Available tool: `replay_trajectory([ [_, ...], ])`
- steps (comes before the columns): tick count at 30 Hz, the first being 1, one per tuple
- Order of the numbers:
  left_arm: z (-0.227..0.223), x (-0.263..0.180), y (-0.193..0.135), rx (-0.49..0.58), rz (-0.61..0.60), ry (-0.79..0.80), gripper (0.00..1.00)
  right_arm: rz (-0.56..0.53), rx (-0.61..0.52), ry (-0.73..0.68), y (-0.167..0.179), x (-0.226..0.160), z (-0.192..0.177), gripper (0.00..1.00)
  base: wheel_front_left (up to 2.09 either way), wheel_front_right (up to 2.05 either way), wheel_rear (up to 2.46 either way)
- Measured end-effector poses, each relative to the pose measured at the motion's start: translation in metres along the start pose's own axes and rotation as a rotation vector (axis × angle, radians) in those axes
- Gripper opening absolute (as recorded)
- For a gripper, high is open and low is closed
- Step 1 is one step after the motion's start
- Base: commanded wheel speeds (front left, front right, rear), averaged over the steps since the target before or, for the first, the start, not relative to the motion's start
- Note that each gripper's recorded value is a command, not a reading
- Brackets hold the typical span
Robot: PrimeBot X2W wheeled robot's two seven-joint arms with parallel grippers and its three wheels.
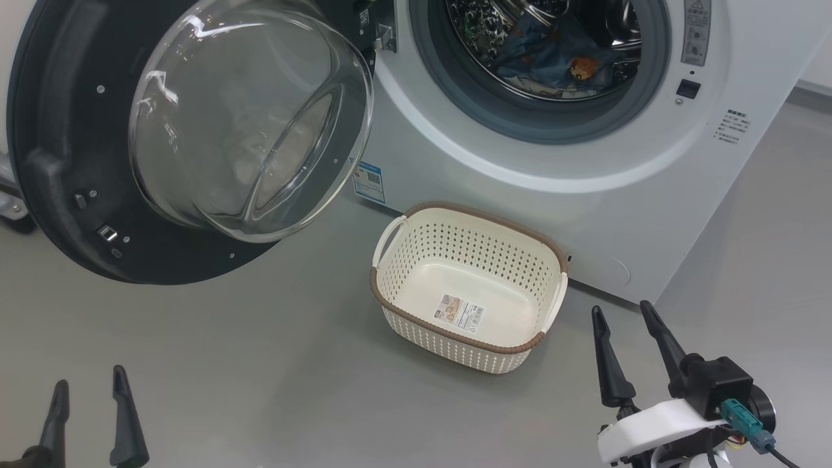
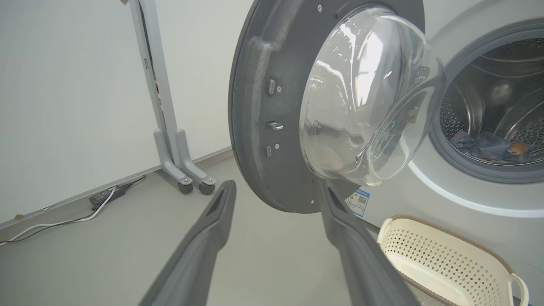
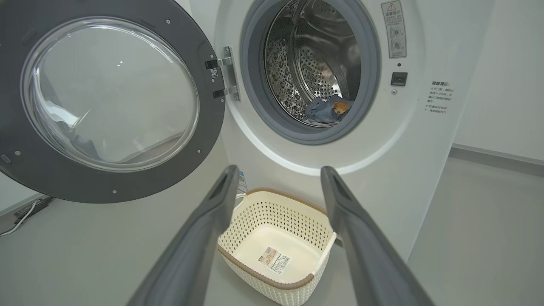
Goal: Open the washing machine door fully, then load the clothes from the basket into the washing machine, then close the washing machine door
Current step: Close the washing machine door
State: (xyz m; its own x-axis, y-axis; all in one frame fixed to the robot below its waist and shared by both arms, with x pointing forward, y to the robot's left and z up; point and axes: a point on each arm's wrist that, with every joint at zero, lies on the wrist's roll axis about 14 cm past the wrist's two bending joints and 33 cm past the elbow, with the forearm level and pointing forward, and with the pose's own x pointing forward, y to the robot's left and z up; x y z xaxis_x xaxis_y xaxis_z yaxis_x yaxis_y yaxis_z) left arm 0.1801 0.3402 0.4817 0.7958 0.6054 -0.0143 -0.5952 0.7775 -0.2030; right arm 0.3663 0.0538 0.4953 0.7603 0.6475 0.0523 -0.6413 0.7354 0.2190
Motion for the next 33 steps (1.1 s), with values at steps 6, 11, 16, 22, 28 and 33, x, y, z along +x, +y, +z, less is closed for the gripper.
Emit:
replay_trajectory([
  [6,0.0032,-0.0028,0.0122,-0.004,0.044,-0.011,1.0,0.03,0.002,0.009,0.0088,0.0028,-0.0028,1.0,0.0,0.0,0.0],
  [11,0.0035,-0.0035,0.0138,-0.007,0.049,-0.012,1.0,0.031,0.0,0.015,0.009,0.0029,-0.0045,1.0,0.0,0.0,0.0],
  [16,0.0031,-0.0039,0.0145,-0.008,0.05,-0.012,1.0,0.036,-0.002,0.009,0.0102,0.0052,-0.0027,1.0,0.0,0.0,0.0],
  [22,0.0028,-0.0037,0.0142,-0.008,0.049,-0.011,1.0,0.034,0.0,0.013,0.0102,0.0045,-0.004,1.0,0.0,0.0,0.0],
  [28,-0.0001,-0.0027,0.0124,-0.012,0.045,-0.002,0.0,0.027,0.001,0.015,0.0086,0.0032,-0.0048,1.0,0.0,0.0,0.0],
  [33,-0.0041,-0.0022,0.0114,-0.032,0.044,0.01,0.0,0.02,0.002,0.016,0.0065,0.0021,-0.0052,1.0,0.0,0.0,0.0],
])
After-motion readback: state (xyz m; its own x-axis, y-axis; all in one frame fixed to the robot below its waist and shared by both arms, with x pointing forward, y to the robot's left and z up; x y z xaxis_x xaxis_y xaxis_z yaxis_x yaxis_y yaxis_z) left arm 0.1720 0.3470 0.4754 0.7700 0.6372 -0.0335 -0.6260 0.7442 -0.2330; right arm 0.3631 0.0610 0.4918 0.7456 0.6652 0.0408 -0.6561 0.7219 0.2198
